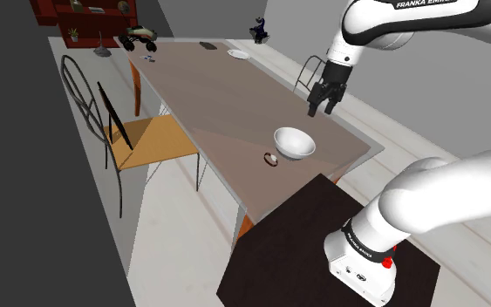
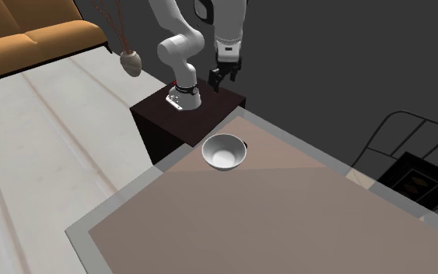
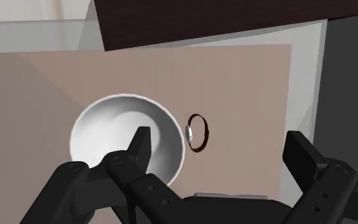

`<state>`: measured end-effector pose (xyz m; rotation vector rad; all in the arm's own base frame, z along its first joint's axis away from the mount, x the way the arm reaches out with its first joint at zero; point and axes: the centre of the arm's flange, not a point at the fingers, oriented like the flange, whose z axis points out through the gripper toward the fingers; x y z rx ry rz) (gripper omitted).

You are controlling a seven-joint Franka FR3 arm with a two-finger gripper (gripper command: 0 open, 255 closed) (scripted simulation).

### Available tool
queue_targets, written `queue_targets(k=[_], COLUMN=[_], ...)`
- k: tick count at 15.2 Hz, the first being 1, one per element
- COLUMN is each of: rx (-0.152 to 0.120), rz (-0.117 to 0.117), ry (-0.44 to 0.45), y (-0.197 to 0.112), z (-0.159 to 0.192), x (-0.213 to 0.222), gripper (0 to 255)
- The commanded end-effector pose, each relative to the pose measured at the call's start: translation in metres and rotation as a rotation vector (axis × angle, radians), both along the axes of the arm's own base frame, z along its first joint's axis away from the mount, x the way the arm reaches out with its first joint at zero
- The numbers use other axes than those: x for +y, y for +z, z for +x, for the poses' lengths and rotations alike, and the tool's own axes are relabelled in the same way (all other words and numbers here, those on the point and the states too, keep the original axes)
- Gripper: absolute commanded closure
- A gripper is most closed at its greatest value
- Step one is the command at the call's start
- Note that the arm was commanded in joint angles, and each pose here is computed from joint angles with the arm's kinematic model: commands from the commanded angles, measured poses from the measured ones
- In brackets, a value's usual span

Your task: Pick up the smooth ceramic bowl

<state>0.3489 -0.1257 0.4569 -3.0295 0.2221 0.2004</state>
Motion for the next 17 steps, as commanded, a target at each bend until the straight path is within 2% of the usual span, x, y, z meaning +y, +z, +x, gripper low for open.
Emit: queue_targets(k=[1, 17], rx=[-0.001, 0.0], rz=[0.003, 0.032], ry=[-0.013, -0.115], y=[-0.016, -0.149], z=[0.005, 0.05], x=[-0.019, -0.183], gripper=[0, 0])
